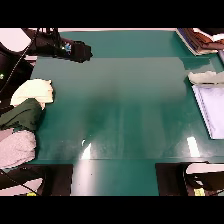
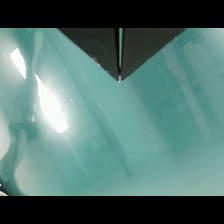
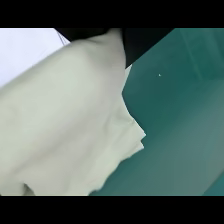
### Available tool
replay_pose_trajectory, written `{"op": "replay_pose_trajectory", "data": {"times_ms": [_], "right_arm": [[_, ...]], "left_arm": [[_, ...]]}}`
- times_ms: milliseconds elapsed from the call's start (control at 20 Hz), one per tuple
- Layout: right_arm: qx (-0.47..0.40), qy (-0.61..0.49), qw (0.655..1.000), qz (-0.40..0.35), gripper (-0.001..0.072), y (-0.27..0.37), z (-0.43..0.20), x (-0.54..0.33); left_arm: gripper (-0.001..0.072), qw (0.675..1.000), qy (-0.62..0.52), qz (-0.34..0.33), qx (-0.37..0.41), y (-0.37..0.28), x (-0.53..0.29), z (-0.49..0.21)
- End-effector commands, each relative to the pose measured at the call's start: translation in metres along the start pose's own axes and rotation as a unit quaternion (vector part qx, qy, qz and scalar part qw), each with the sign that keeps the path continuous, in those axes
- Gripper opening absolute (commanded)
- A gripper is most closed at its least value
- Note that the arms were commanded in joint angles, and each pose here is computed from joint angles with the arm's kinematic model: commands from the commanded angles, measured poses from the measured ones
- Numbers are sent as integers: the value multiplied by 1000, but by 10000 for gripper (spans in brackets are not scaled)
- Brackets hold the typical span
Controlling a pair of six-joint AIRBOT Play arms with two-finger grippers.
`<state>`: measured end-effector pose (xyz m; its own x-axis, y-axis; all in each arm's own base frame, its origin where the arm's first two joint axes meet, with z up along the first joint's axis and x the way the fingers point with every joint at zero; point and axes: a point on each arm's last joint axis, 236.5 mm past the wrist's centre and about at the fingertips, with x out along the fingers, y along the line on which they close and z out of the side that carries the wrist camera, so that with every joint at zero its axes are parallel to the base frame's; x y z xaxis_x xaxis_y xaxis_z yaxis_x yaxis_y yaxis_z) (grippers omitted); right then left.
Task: Fold the shirts.
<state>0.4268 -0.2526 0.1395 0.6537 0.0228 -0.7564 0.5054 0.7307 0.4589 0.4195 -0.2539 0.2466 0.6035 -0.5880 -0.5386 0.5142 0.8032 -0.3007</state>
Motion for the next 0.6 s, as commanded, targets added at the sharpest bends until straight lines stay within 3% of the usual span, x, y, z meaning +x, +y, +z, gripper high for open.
{"op": "replay_pose_trajectory", "data": {"times_ms": [0,550], "right_arm": [[-5,-39,999,-6,18,4,12,-32],[-17,20,992,-127,19,-28,-36,-93]], "left_arm": [[26,1000,-3,0,0,0,0,1],[26,1000,0,0,4,0,0,0]]}}
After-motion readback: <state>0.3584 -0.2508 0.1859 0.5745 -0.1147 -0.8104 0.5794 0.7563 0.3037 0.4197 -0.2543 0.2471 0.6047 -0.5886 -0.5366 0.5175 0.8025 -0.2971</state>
